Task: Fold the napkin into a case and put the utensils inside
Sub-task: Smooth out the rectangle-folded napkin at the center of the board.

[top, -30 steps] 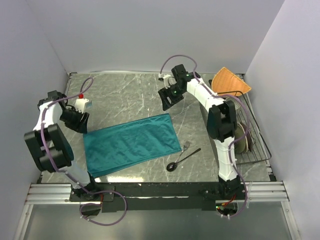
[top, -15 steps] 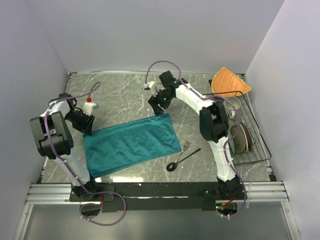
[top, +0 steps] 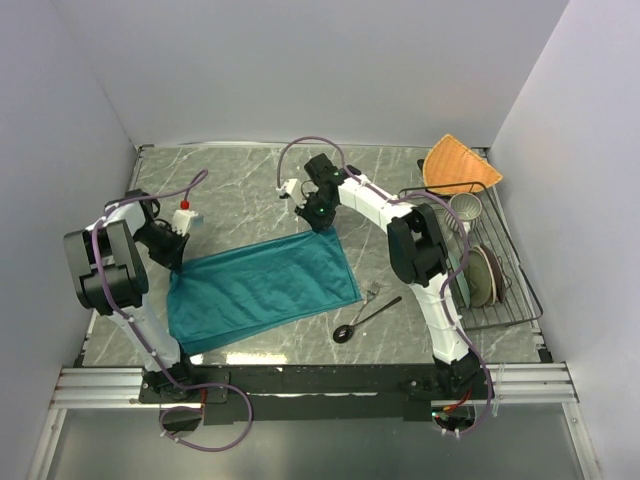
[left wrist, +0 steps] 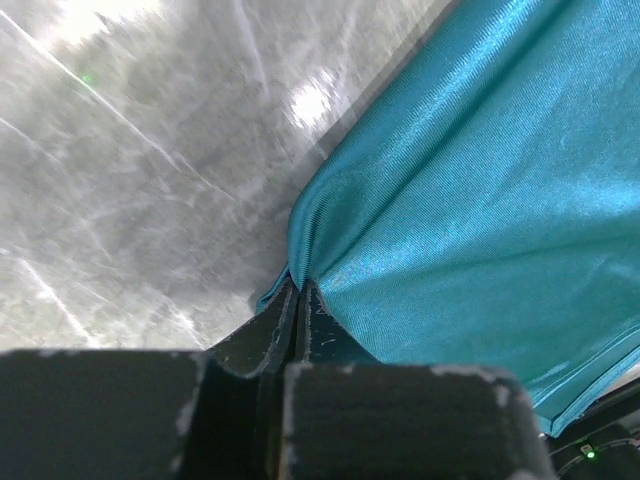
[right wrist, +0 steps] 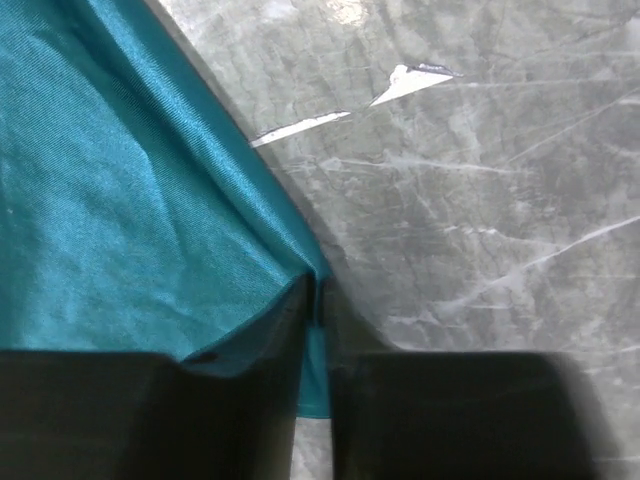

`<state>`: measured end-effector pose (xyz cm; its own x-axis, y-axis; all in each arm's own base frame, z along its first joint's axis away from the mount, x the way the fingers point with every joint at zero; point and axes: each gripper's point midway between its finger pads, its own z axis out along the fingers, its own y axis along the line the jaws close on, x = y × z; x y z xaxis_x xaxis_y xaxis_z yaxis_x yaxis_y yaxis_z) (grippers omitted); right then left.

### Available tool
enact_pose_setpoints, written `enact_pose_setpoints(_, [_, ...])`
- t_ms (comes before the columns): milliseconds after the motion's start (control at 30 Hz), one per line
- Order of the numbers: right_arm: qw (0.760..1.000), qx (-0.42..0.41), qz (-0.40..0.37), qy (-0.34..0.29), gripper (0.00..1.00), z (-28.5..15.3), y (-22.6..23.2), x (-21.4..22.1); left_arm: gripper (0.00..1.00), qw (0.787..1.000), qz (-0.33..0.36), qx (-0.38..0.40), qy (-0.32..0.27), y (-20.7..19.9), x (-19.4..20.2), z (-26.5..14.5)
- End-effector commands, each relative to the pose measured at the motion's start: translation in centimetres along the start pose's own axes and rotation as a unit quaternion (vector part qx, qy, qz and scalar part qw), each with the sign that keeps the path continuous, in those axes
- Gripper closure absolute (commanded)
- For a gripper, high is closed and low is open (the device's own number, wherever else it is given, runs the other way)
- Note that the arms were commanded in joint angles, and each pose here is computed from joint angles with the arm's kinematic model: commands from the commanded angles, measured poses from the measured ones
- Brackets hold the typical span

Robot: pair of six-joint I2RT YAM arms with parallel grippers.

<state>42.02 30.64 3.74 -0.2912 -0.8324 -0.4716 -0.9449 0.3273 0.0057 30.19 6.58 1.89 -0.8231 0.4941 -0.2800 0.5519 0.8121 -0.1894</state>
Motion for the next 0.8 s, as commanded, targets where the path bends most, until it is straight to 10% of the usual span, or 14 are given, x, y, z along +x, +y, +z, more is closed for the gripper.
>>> enact_pose_setpoints(0, [0.999,0.046,-0.010,0.004,1.00,-0.7,-1.7,-0.4,0.99,0.999,0.011,-0.017,-0.038,1.7,-2.7,-0.9])
enact_pose_setpoints(433, [0.948,0.296,0.108,-0.049,0.99,-5.2,-14.0,-2.4,0.94,0.983,-0.036,-0.121,-0.137,10.5,-12.9,-1.8])
enact_pose_setpoints(533, [0.942,0.310,0.120,-0.047,0.77,-6.1,-14.2,-2.4,0.80,0.978,-0.036,-0.127,-0.159,11.6,-15.1,-2.9])
enact_pose_setpoints(633, [0.939,0.314,0.127,-0.059,0.32,-8.6,-14.0,-3.1,0.50,0.978,-0.027,-0.102,-0.178,10.7,-16.1,-4.8])
enact_pose_setpoints(767, [0.962,0.241,0.111,-0.068,0.20,-10.6,-10.9,-3.2,0.39,0.982,-0.011,-0.078,-0.169,7.1,-13.5,-7.1])
